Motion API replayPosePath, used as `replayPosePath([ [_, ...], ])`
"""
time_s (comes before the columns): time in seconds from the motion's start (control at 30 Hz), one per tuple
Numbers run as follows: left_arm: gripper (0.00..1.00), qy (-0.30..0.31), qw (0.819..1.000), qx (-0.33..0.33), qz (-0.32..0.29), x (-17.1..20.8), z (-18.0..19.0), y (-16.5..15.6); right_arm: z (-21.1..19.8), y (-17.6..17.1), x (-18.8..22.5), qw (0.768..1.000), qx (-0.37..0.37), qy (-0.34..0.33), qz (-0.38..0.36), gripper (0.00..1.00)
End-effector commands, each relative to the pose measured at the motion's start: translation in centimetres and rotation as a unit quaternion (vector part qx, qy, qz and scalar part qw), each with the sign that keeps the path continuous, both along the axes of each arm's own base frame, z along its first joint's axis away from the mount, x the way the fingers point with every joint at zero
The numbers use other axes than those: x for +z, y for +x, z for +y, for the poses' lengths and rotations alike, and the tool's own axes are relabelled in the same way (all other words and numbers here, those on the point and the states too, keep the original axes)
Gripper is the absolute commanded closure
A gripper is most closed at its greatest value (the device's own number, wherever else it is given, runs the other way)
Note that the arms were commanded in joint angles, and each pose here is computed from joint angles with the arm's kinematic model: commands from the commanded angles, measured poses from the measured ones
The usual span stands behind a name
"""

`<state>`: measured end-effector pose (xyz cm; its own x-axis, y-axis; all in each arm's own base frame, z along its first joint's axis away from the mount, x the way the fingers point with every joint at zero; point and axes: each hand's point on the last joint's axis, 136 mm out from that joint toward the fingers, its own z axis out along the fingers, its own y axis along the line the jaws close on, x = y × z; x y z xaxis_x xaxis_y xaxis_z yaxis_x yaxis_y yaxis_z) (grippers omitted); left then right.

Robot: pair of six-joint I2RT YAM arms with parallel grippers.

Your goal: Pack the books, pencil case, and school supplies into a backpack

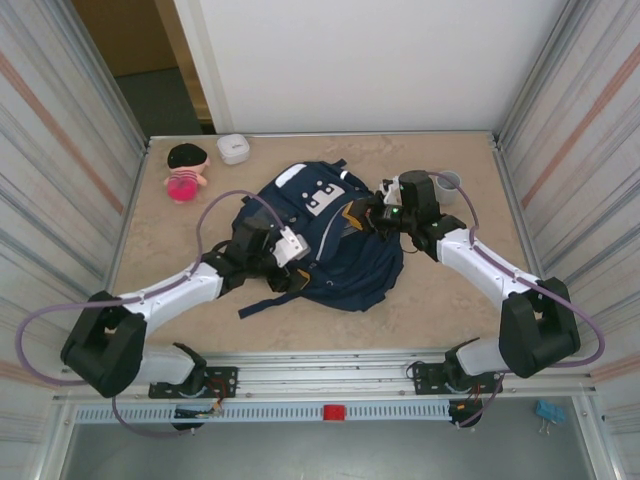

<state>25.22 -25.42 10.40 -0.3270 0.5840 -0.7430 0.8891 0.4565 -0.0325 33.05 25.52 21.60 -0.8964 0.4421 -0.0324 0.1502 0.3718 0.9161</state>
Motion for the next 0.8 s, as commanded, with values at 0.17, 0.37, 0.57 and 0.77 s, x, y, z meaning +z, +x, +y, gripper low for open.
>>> replayPosePath([
  [0.17, 0.42, -0.048, 0.999, 0.006, -0.017, 2.3, -3.0, 0.3, 0.5, 0.5, 3.5, 0.998, 0.010, 0.031, -0.049, 0.92],
  [0.37, 0.38, -0.054, 0.996, 0.043, -0.055, 3.0, -1.8, 0.2, 0.0, 0.4, 3.1, 0.999, 0.004, 0.029, -0.045, 0.91],
  [0.57, 0.38, -0.068, 0.992, 0.079, -0.066, 3.0, -2.0, 2.0, 0.1, 0.2, 3.1, 0.999, 0.008, 0.031, -0.044, 0.91],
  [0.77, 0.52, -0.064, 0.993, 0.080, -0.052, 1.8, -3.3, 2.3, -0.4, -0.2, 3.0, 0.999, 0.003, 0.023, -0.044, 0.90],
])
